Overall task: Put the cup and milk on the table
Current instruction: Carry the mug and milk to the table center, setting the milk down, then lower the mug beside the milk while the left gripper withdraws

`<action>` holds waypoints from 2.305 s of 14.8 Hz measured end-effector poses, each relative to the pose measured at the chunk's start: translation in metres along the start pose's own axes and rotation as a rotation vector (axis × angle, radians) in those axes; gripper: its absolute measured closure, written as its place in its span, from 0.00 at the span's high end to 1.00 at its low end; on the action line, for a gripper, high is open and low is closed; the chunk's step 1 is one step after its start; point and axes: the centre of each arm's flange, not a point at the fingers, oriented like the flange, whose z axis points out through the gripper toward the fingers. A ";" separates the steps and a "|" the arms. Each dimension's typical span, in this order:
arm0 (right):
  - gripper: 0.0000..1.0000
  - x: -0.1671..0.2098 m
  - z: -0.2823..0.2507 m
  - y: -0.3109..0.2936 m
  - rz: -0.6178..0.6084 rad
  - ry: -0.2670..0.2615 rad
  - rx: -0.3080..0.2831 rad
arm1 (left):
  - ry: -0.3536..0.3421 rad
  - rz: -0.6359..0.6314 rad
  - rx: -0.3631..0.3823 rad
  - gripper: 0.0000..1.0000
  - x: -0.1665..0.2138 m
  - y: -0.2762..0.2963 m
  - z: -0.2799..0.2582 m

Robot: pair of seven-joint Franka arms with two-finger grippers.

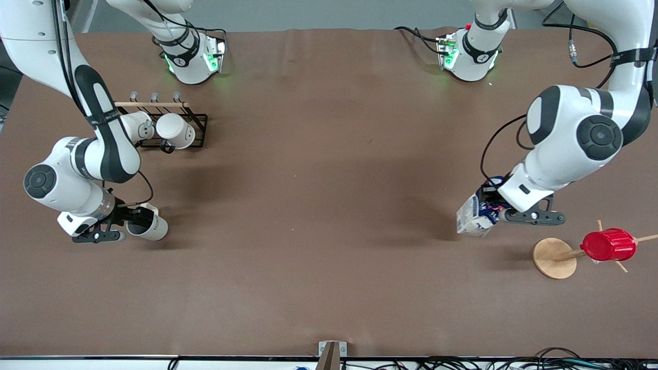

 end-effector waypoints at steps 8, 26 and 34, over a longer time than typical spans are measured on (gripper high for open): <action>0.25 -0.001 0.006 -0.001 -0.003 -0.006 0.001 | -0.061 -0.003 0.008 0.18 -0.022 0.204 0.050; 0.04 -0.007 -0.091 -0.351 0.381 -0.098 0.124 | -0.031 -0.045 -0.064 0.83 -0.043 0.349 0.078; 0.04 -0.013 -0.032 -0.424 0.597 -0.099 0.092 | 0.004 -0.135 -0.049 1.00 -0.023 0.200 -0.082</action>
